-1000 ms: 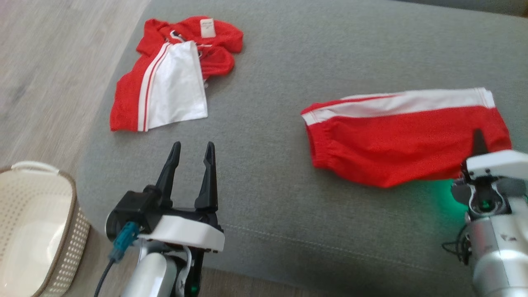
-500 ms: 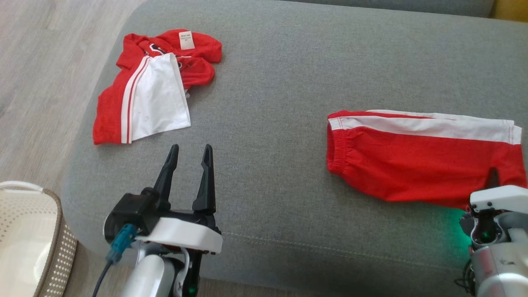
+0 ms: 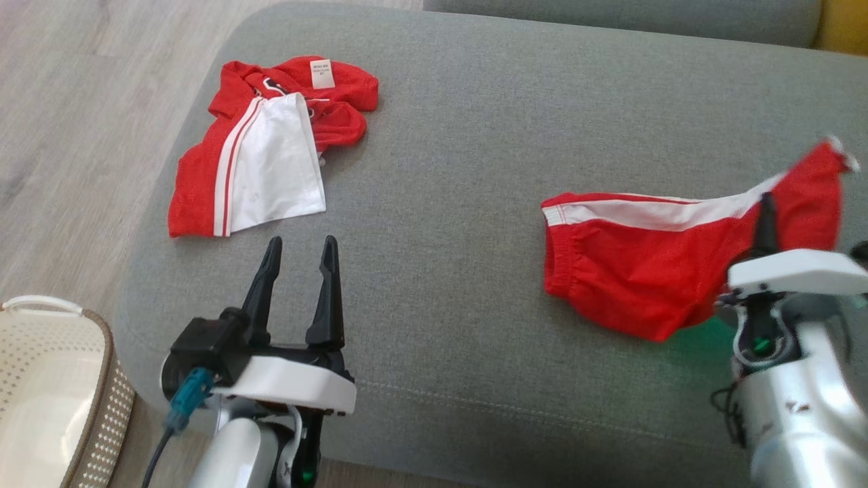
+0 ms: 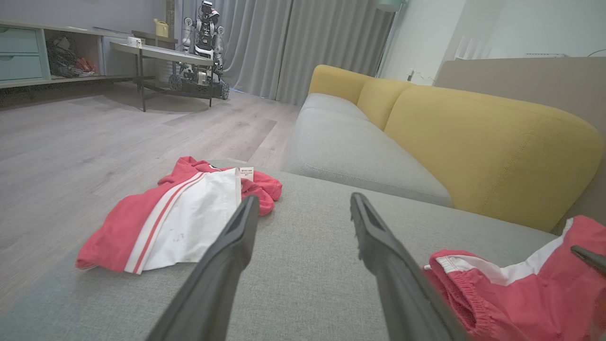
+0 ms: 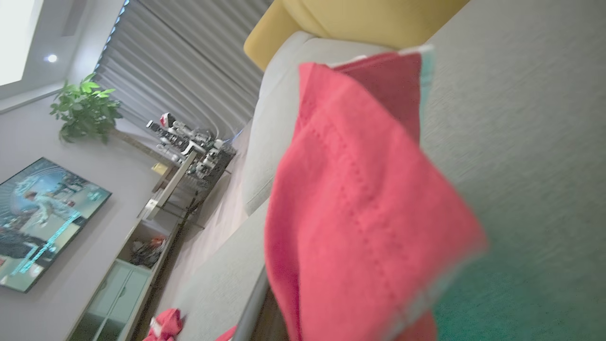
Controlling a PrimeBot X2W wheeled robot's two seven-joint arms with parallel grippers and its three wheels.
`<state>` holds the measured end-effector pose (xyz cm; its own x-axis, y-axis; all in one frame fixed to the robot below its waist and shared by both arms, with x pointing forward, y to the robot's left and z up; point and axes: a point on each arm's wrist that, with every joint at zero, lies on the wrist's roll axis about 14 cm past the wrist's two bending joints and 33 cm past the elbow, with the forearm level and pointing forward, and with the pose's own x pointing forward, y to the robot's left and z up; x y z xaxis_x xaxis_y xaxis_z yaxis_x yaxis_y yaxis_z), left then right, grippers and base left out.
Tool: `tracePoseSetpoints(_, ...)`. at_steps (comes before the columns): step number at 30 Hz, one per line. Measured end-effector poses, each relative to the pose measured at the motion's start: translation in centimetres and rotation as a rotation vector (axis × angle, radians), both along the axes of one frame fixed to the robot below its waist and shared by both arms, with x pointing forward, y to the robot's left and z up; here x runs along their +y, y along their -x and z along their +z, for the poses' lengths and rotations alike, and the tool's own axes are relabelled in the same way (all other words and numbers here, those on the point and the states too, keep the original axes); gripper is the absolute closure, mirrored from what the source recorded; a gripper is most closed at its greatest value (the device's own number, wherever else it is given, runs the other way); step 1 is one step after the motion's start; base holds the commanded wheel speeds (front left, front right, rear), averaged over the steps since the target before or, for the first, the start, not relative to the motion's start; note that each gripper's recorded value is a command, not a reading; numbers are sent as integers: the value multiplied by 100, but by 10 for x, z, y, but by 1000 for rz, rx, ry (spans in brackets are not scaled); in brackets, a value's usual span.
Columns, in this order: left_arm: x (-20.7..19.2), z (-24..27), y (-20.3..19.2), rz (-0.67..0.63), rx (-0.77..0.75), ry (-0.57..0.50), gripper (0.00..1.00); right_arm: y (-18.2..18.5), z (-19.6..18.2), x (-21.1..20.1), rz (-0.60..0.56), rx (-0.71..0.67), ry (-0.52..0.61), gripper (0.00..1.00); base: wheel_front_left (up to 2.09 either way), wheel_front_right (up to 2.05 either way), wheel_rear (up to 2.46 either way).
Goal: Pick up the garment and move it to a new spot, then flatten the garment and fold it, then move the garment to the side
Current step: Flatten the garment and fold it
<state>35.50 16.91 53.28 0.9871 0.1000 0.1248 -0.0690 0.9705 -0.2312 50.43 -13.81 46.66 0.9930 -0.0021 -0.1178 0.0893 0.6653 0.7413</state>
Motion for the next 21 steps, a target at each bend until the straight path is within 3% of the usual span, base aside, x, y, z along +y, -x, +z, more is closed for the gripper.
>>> tracePoseSetpoints(10,5,0,5,13,-3,2,0,28,24,66,222,-87,-71,100,0,0,0)
tracePoseSetpoints(21,7,-1,6,21,3,2,0,55,19,120,415,-81,-62,100,0,0,0)
